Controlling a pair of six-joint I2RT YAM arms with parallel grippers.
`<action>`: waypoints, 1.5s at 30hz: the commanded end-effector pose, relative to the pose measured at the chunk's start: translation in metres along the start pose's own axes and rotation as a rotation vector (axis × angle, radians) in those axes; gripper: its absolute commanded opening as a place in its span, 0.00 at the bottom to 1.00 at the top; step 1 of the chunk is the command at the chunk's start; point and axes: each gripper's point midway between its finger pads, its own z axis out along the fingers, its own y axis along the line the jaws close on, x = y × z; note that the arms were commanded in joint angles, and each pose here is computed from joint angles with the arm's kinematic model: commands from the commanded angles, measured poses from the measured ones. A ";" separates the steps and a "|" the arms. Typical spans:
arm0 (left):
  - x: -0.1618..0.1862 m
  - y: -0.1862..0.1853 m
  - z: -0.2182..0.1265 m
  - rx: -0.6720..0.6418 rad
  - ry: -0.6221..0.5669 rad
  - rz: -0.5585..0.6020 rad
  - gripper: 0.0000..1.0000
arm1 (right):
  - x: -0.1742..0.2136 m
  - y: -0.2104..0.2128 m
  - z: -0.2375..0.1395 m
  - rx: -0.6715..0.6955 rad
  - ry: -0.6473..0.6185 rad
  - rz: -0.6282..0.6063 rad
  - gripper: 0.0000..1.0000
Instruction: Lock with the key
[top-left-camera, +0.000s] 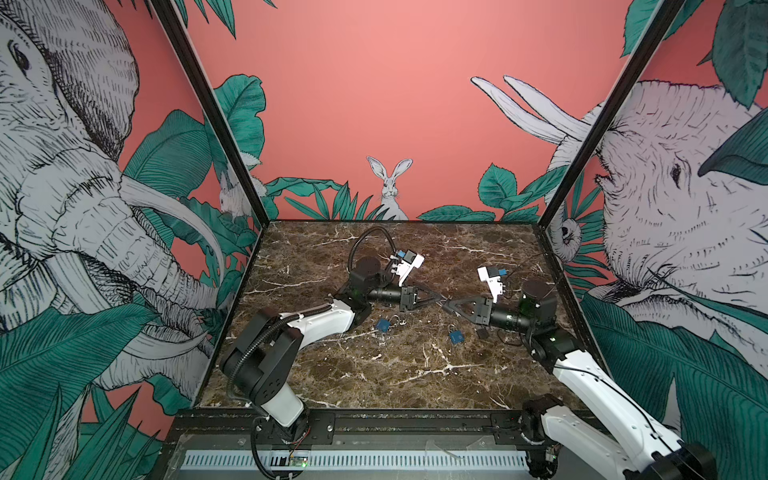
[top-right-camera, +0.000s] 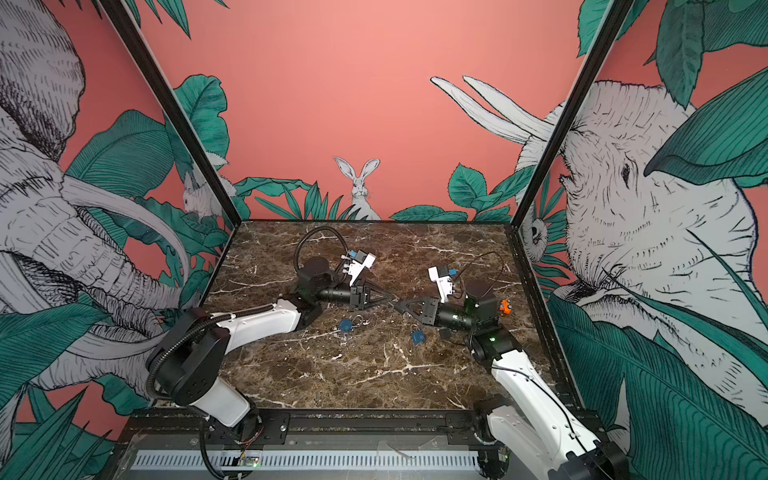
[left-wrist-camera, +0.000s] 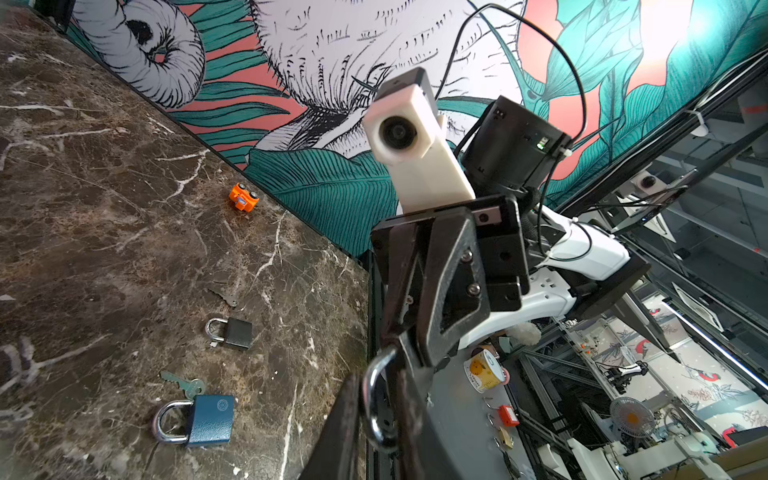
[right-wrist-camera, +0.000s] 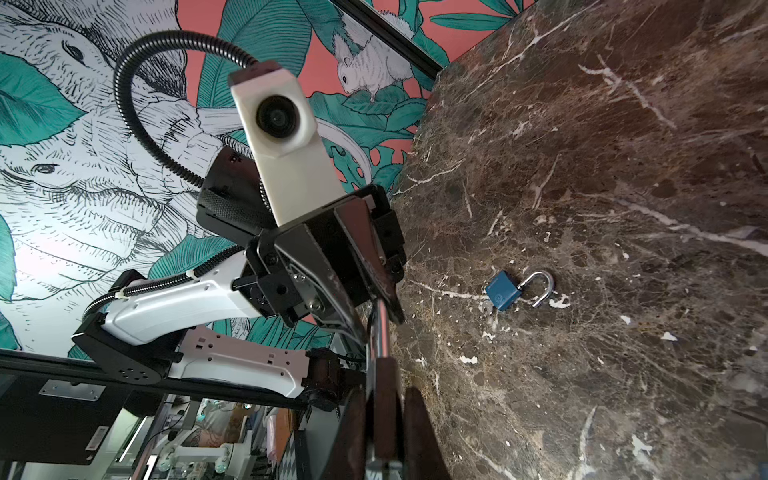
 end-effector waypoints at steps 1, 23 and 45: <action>-0.004 -0.013 0.001 0.042 0.006 0.034 0.15 | -0.017 0.020 -0.006 -0.033 -0.055 -0.097 0.00; 0.003 -0.062 0.016 0.150 0.058 -0.020 0.00 | -0.028 0.015 -0.008 -0.021 -0.116 -0.190 0.00; 0.024 -0.092 0.037 0.262 0.149 0.018 0.00 | -0.052 0.014 0.001 -0.029 -0.164 -0.197 0.00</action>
